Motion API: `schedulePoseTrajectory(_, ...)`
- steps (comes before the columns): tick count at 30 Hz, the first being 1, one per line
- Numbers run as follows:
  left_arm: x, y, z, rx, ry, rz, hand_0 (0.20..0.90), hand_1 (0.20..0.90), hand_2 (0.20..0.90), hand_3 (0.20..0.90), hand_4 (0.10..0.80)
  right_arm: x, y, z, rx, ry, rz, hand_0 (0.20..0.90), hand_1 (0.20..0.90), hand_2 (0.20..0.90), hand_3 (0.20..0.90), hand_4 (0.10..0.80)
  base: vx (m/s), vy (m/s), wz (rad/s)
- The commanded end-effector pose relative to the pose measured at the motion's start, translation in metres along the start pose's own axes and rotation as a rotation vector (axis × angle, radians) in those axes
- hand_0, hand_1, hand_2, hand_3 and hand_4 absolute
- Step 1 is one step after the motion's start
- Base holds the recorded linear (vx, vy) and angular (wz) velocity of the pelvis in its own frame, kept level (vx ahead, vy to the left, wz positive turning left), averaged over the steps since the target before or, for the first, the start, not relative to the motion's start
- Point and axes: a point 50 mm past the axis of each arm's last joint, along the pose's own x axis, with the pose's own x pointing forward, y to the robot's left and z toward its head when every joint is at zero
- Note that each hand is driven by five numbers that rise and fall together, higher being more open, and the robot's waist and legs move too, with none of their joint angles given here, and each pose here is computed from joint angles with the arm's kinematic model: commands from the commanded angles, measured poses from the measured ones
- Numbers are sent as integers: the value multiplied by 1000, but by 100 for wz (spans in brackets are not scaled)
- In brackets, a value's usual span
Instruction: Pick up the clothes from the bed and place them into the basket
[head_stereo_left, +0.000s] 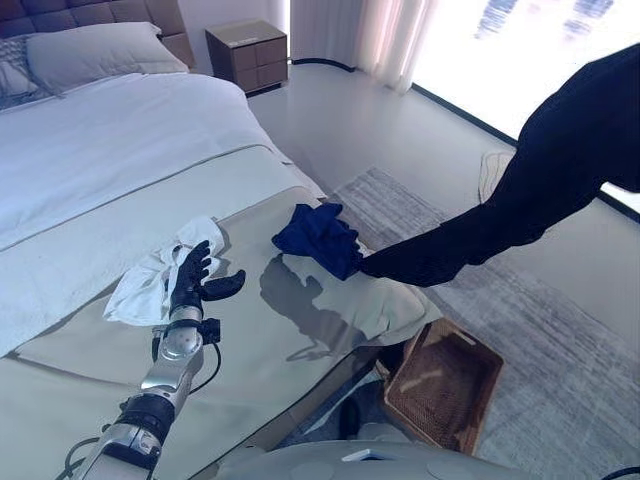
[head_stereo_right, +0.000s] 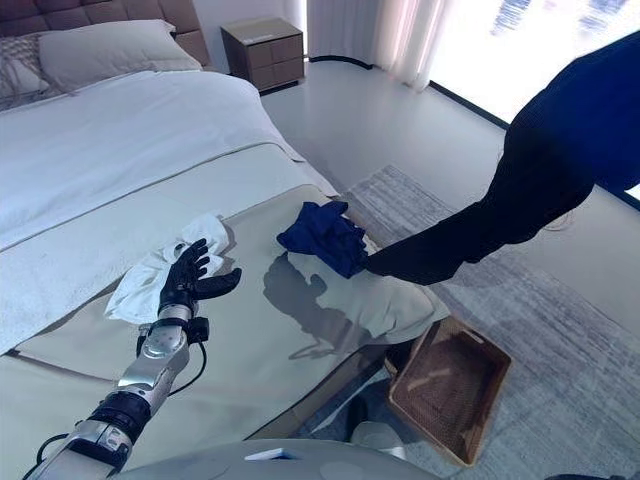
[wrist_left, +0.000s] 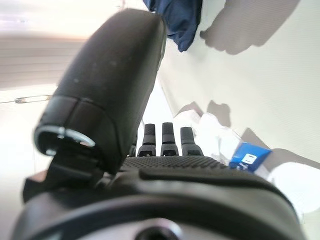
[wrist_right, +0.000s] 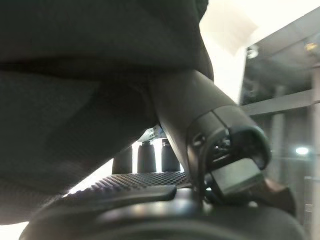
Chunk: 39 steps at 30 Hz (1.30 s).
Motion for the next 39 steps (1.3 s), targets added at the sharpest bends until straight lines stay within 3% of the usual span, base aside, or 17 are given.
schedulePoseTrajectory(1,19,-6,64,-56,-273,37,900,900,900,900,800,1,-32,79,129,-389,-152,300,300,300,200,100,-11,41,-25)
schedulePoseTrajectory(9,18,-5,53,-34,-239,37,900,900,900,900,800,-3,-30,61,119,-328,-99,300,300,300,200,100,39,32,-8)
schedulePoseTrajectory(20,13,-6,49,-11,-241,-11,900,900,900,900,800,-16,6,7,11,-109,157,300,300,300,200,100,9,1,-4)
schedulePoseTrajectory(39,13,-10,69,-67,-311,3,900,900,900,900,800,-71,-2,-114,-88,296,36,300,300,300,200,100,-20,-2,-6)
